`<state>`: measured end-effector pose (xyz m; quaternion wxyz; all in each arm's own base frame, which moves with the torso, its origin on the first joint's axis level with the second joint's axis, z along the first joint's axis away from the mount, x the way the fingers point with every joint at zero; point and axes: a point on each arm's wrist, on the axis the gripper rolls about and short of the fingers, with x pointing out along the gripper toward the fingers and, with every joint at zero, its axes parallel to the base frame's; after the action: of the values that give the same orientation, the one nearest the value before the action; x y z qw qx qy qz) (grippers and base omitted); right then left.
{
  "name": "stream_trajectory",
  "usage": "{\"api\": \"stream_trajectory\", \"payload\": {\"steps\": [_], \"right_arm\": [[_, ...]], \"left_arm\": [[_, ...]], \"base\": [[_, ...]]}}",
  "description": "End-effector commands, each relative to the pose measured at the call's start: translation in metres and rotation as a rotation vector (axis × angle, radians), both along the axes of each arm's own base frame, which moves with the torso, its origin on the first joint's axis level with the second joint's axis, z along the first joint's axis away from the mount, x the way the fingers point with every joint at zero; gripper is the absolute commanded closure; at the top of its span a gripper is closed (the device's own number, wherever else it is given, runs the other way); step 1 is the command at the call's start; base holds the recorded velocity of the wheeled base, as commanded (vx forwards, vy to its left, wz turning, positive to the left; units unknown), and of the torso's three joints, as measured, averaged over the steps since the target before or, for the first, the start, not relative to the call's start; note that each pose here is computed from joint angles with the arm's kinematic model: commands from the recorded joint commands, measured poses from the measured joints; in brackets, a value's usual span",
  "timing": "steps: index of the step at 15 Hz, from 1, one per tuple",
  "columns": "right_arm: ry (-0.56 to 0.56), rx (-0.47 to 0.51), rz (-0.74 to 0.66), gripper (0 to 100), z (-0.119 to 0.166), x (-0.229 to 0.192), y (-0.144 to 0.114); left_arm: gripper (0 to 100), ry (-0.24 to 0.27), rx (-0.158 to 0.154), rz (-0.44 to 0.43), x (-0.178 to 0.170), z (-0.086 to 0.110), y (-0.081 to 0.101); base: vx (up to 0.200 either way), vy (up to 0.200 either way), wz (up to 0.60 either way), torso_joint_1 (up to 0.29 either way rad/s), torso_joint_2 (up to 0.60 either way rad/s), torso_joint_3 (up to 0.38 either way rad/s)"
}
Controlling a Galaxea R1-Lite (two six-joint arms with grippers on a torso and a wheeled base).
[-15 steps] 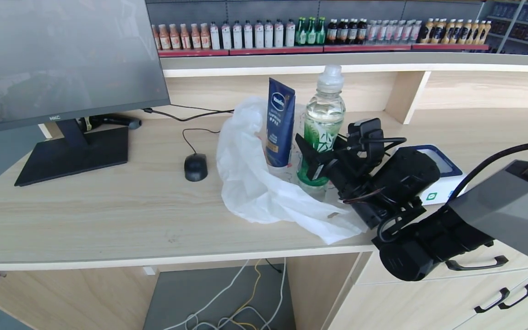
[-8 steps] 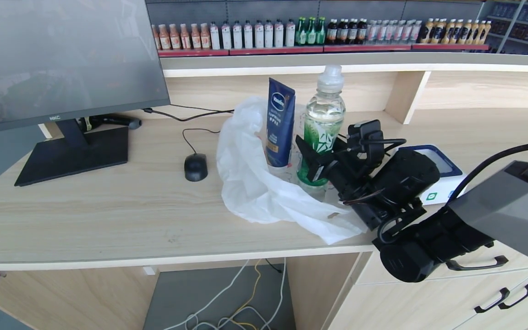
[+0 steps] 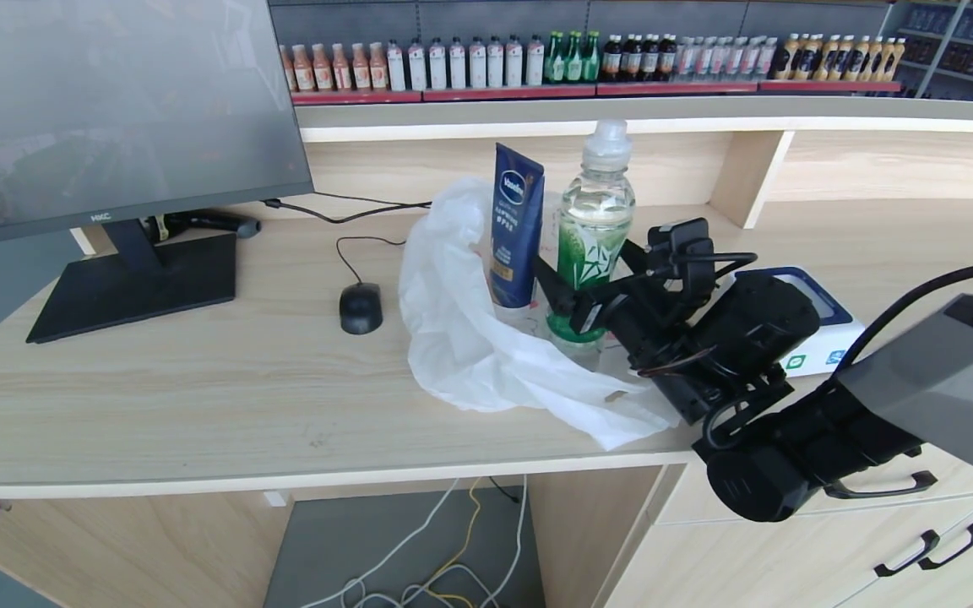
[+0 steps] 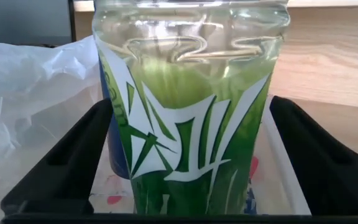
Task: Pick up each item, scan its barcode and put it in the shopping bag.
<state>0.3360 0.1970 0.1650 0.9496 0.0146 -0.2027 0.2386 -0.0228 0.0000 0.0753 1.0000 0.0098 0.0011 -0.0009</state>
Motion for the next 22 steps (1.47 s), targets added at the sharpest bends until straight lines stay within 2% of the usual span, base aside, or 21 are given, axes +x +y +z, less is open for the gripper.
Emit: {"api": "stream_trajectory", "payload": {"steps": [1, 7, 9, 11, 16, 20, 22], "right_arm": [[-0.024, 0.014, 0.0, 0, 0.015, -0.01, -0.006], [-0.068, 0.04, -0.02, 0, 0.047, -0.045, -0.034], [-0.081, 0.045, -0.055, 0, 0.059, -0.065, -0.057], [-0.081, 0.045, -0.068, 0, 0.063, -0.083, -0.071], [-0.035, 0.002, -0.166, 0, 0.047, -0.167, -0.131], [0.012, -0.053, -0.217, 0, 0.016, -0.222, -0.158], [-0.054, -0.011, -0.282, 0, 0.026, -0.24, -0.171]], "left_arm": [[0, -0.001, 0.0, 0.0, 0.0, 0.0, 0.0], [0, -0.001, 0.0, 0.0, 0.0, 0.0, 0.0], [0, -0.001, 0.0, 0.0, 0.0, 0.0, 0.0], [0, -0.001, 0.0, 0.0, 0.0, 0.0, 0.0], [0, -0.001, -0.001, 0.0, 0.0, 0.0, 0.0], [0, -0.001, 0.0, 0.0, 0.0, 0.0, 0.0], [0, -0.001, 0.0, 0.0, 0.0, 0.0, 0.0]], "base": [[0.0, 0.0, 0.0, 0.0, 0.0, 0.0], [0.0, 0.0, 0.0, 0.0, 0.0, 0.0], [0.0, 0.0, 0.0, 0.0, 0.0, 0.0], [0.0, 0.0, 0.0, 0.0, 0.0, 0.0], [0.0, 0.0, 0.0, 0.0, 0.0, 0.0], [0.0, 0.0, 0.0, 0.0, 0.0, 0.0], [0.0, 0.0, 0.0, 0.0, 0.0, 0.0]]}}
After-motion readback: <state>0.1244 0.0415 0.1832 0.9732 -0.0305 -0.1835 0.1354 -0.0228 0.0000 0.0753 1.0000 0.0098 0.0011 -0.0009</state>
